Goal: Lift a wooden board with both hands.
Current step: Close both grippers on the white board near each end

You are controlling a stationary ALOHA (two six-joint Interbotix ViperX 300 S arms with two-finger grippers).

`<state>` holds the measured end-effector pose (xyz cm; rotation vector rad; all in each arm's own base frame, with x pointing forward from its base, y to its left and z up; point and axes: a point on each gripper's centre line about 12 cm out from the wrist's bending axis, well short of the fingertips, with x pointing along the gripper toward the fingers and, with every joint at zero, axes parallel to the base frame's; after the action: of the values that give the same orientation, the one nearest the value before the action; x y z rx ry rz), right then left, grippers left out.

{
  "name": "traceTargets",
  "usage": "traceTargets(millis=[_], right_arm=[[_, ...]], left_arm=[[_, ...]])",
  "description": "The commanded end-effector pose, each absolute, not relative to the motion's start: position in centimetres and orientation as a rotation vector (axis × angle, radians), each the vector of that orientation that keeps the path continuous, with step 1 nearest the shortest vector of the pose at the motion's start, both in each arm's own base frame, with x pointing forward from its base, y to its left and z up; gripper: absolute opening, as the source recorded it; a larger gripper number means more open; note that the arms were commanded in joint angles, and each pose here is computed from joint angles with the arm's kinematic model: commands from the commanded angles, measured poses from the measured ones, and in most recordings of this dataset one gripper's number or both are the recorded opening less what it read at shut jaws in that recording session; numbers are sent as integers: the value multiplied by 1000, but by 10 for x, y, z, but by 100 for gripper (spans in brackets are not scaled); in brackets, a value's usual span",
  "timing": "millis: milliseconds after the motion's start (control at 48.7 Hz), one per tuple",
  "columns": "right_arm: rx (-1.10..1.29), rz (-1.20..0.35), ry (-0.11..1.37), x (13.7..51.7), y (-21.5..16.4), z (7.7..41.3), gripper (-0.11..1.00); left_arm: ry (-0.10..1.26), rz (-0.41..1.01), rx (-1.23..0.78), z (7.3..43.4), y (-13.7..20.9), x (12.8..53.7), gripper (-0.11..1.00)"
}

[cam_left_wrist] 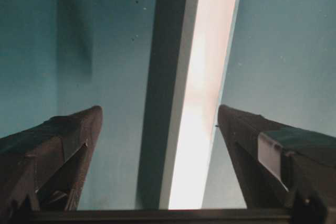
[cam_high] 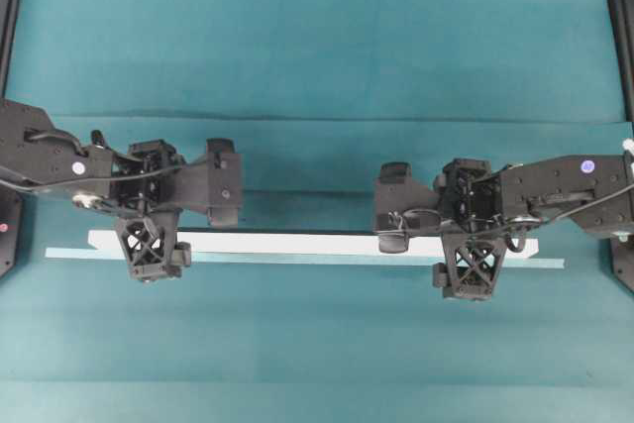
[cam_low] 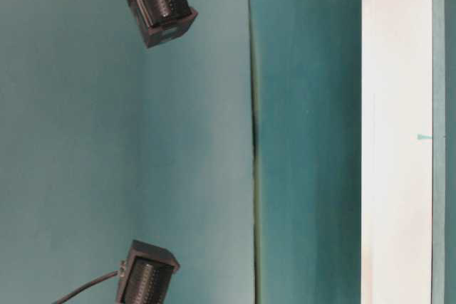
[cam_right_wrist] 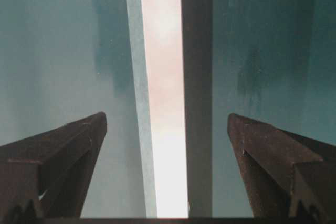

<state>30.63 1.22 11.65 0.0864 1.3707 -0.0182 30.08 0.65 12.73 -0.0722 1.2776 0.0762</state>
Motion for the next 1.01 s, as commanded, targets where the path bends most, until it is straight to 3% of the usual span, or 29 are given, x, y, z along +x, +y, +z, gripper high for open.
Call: traceTargets(millis=[0, 985], right_arm=[[88, -19, 1374, 308, 13, 112, 95], [97, -43, 1359, 311, 3, 95, 95]], left_arm=[[1269, 68, -67, 129, 3, 303, 98], [1250, 69, -92, 118, -8, 298, 98]])
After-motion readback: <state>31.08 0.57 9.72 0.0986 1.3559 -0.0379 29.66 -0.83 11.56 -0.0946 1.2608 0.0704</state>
